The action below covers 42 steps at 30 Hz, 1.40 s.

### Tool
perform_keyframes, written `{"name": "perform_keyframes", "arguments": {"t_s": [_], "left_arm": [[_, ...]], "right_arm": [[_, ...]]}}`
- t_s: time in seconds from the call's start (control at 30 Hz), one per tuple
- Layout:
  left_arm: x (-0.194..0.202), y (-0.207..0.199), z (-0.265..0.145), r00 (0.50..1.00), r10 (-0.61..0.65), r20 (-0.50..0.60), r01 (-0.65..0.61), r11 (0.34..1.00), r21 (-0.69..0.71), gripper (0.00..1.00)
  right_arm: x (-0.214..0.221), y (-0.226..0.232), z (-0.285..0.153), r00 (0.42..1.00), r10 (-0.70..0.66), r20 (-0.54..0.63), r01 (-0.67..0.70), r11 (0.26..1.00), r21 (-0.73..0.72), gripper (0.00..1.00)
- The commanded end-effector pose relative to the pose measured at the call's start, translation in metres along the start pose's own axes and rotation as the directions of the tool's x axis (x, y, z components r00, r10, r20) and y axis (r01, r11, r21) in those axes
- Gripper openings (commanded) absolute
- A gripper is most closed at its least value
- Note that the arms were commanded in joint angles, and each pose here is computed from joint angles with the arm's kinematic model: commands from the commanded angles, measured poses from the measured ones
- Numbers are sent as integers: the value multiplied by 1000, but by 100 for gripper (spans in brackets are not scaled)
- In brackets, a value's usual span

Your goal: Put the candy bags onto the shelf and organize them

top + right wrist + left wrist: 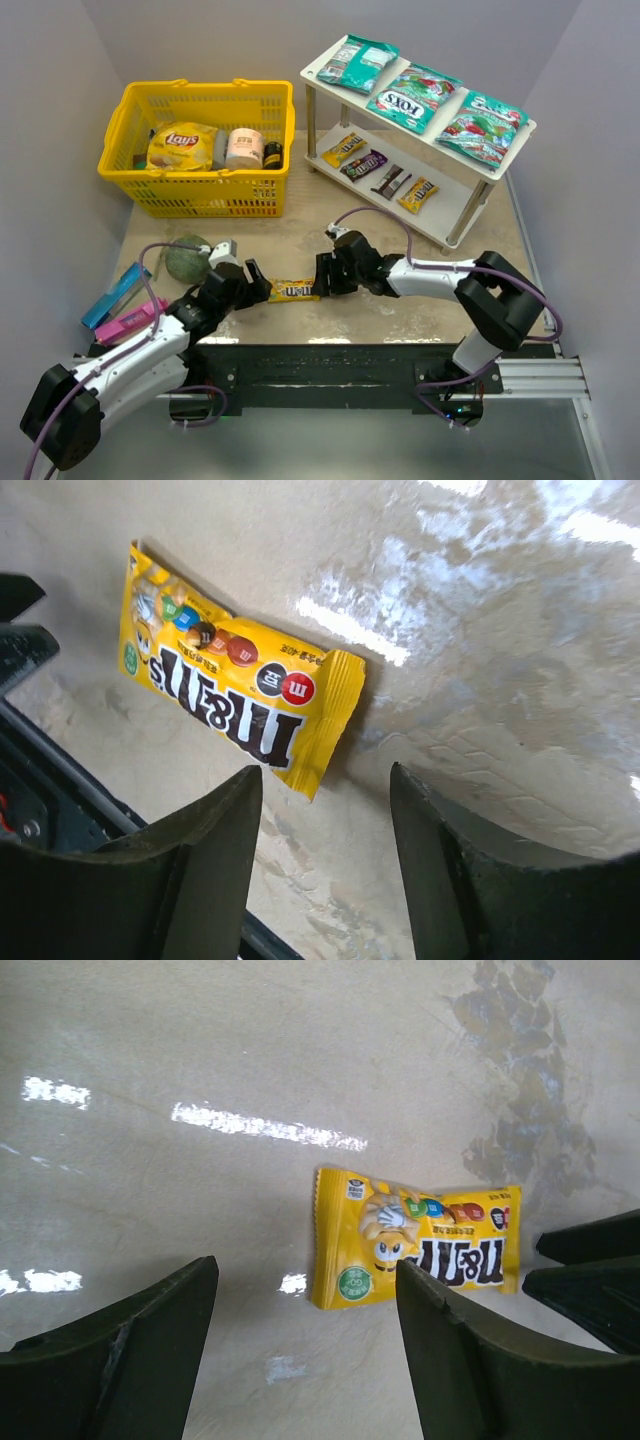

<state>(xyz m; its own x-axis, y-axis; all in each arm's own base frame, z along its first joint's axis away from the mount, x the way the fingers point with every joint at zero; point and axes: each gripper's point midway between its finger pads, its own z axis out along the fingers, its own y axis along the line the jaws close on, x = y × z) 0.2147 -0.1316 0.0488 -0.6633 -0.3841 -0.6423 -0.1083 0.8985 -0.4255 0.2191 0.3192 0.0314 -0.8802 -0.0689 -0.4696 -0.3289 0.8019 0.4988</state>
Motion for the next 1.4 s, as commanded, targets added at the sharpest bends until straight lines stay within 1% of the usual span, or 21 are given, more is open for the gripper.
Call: {"name": "perform_keyframes", "arguments": {"t_s": [0.0,0.1,0.13,0.2,0.23,0.27,0.3,0.4,0.7,1.03,1.23,1.27,1.37], "left_arm": [[-7,-23,2,1000,-15,26,12,992,122,77],[-6,-27,3,1000,-18,24,15,990,143,77],[-3,-26,4,1000,-18,16,16,990,140,77],[-2,-25,6,1000,-18,13,16,991,135,76],[-2,-25,7,1000,-17,14,15,991,132,76],[-1,-25,8,1000,-17,10,15,991,132,76],[0,-23,9,1000,-14,4,13,992,123,76],[-4,-27,12,1000,-21,18,19,990,137,76],[-2,-29,16,1000,-21,1,20,989,146,75],[4,-26,15,1000,-19,-23,23,988,156,72],[7,-28,17,999,-21,-43,28,984,176,65],[10,-28,17,998,-22,-55,32,983,182,61],[13,-28,18,997,-21,-73,35,980,195,56]], "right_arm": [[-22,-6,-11,995,-41,89,35,997,71,60],[-31,2,-9,994,-38,104,33,998,55,54],[-34,7,-10,993,-43,110,38,998,43,48],[-38,16,-13,991,-50,126,47,999,23,42],[-39,20,-14,990,-49,131,47,999,14,35],[-39,26,-15,989,-57,138,58,998,-2,33],[-39,29,-16,988,-60,142,62,998,-10,27],[-38,38,-16,987,-64,148,70,997,-30,22],[-20,31,14,996,-54,76,56,998,-25,16],[-3,9,33,998,-57,25,56,998,36,15],[5,-4,40,999,-51,3,51,996,72,14],[7,-5,41,999,-52,-1,52,996,76,14],[8,-10,42,999,-46,-5,46,995,89,13]]}}
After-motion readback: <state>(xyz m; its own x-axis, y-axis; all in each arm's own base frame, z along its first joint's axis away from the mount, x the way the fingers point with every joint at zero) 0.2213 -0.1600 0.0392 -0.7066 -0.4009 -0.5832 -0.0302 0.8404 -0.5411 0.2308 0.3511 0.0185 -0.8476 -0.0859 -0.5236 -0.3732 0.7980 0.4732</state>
